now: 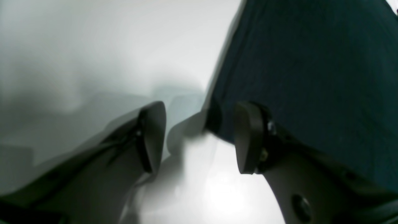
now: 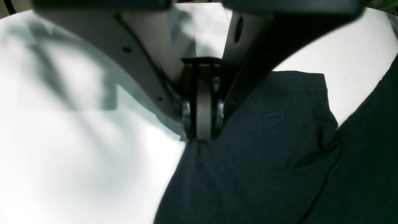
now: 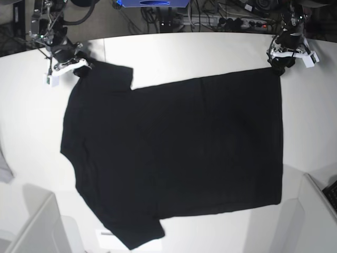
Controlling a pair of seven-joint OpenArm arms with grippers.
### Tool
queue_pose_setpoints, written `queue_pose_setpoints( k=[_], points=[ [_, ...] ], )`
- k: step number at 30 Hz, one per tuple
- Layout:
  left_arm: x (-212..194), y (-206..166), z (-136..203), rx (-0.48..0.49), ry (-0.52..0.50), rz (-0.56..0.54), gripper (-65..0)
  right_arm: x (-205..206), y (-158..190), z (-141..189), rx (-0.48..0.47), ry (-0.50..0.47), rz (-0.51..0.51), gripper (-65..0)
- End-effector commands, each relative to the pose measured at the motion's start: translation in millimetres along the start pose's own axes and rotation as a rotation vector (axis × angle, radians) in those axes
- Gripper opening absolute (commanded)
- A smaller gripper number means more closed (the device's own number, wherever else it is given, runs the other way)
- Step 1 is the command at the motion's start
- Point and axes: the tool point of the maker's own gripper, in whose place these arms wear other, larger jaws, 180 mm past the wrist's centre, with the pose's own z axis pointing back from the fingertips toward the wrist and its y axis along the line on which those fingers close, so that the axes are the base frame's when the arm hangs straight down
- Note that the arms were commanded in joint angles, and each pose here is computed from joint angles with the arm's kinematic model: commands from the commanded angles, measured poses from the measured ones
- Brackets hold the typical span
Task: Fold the T-shirt properly
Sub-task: 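Grasp the shoulder corners and pull the shirt toward the robot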
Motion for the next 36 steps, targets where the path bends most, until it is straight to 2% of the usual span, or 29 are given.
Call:
queue_pose_setpoints(
  k=[1,12,14,19,20,36],
  points=[
    [2.2,0.4,0.9,-0.004,0.001,-0.005,-31.4,-2.8,-3.0,2.4,-0.013,0.020,0.011,-65.0],
    [1.8,-16.5,-10.6,-0.034,-0.013,0.040,-33.1,-3.2,-4.7,3.2,-0.016,0.022,0.014,-65.0],
    [2.3,-16.9,-10.9,-0.035,-0.014,0.040,-40.0,-3.1,-5.2,3.3,-0.018,0.024,0.017,-65.0],
    [2.3,-17.2,-11.0,-0.036,-0.013,0.038,-62.5,-2.8,-6.1,3.4,-0.022,0.024,0.022,-65.0],
    [1.5,-18.2,-11.3,-0.039,-0.010,0.036,-65.0,-2.6,-6.1,3.4,-0.022,0.022,0.022,-65.0],
    [16.2,1.1,-1.4,-0.011,-0.004,-0.060,-65.0,-9.5,14.7,37.7,0.017,-0.002,0.073,-65.0]
  ],
)
